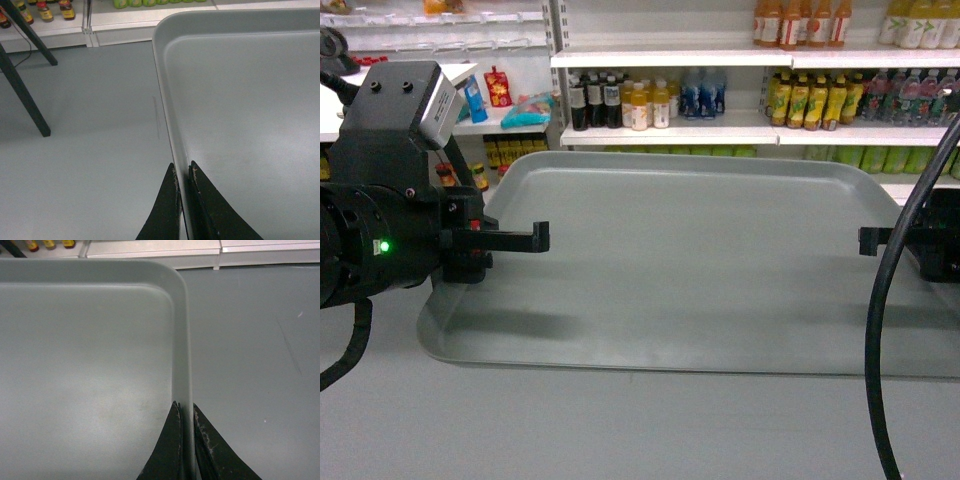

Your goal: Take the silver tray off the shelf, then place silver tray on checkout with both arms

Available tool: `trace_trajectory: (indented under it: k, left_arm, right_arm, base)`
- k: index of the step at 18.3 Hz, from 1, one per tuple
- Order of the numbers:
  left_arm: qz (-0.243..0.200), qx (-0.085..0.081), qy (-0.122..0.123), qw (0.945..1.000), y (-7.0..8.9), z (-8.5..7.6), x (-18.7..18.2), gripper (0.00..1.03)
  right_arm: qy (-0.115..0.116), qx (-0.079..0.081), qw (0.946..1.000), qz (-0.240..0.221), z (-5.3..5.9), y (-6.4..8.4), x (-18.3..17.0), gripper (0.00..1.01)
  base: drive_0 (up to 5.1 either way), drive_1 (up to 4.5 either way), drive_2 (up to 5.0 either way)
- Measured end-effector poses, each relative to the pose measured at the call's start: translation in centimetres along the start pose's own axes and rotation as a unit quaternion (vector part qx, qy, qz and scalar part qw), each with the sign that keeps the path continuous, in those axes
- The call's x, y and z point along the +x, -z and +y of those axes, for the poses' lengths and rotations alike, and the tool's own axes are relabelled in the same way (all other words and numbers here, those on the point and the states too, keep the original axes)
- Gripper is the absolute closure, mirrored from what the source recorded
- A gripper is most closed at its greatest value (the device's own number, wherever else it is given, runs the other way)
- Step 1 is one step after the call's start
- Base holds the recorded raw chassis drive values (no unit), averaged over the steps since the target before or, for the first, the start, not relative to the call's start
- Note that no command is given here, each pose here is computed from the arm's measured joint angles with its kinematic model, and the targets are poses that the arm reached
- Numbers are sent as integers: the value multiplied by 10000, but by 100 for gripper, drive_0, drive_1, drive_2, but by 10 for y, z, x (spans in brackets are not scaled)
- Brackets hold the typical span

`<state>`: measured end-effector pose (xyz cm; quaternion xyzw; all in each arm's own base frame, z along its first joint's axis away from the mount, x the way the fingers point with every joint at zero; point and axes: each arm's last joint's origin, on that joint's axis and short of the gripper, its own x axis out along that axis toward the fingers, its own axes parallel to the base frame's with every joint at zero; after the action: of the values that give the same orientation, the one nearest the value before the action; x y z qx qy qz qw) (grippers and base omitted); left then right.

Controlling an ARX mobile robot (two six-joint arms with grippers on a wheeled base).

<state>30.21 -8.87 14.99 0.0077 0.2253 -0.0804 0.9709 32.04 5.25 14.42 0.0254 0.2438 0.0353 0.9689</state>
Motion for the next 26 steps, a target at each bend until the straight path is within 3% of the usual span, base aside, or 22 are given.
trace_trajectory:
  k: [26]
  left_arm:
    - [0, -5, -15, 10000, 0, 1, 0, 100]
  right_arm:
    - [-10, -1, 10000, -30, 0, -1, 0, 98]
  base:
    - [-499, 247, 247]
